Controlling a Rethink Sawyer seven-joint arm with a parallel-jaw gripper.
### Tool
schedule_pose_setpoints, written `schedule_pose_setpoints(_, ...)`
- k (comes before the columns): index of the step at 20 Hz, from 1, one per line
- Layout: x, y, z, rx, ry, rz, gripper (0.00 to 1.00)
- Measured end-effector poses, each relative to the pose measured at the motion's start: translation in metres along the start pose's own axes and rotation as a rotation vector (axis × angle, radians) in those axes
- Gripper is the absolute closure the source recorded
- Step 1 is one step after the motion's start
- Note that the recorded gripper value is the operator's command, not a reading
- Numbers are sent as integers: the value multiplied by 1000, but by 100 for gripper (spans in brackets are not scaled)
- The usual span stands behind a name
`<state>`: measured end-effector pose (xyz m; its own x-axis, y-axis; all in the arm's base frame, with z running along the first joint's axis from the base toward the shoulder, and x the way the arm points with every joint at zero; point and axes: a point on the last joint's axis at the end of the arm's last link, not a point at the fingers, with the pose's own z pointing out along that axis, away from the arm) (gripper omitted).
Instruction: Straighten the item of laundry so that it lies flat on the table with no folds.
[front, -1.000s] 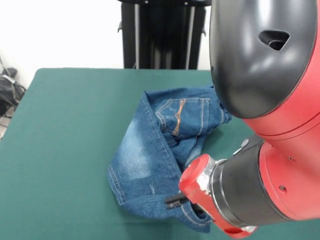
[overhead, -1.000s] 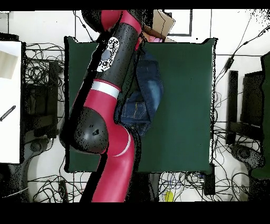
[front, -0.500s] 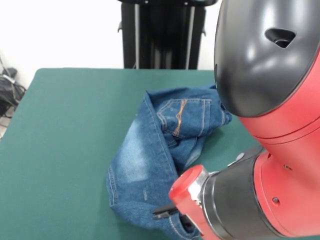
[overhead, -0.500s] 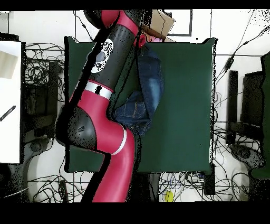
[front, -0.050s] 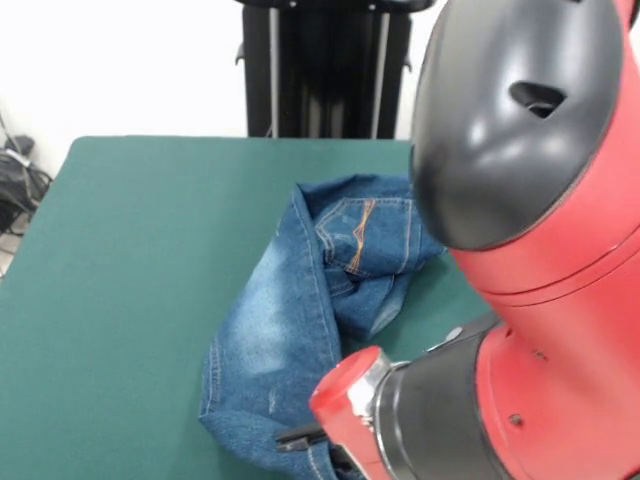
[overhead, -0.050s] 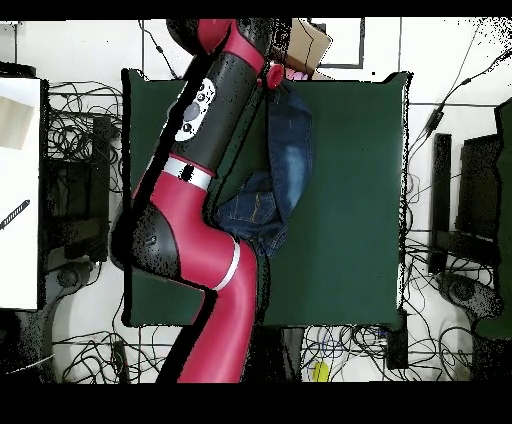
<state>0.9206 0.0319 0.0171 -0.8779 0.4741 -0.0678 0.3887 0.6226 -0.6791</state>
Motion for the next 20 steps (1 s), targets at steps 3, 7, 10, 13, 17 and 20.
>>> schedule_pose_setpoints(3,-1,1,9,1,-5,4,100)
schedule_pose_setpoints(7,-2,4,27,23,-32,6,100)
schedule_pose_setpoints(10,-2,3,49,72,-66,0,100)
schedule_pose_setpoints(13,1,-4,93,177,-108,-18,100)
schedule_pose_setpoints(17,11,-14,141,300,-123,-49,100)
schedule_pose_setpoints(20,20,-14,166,349,-112,-72,100)
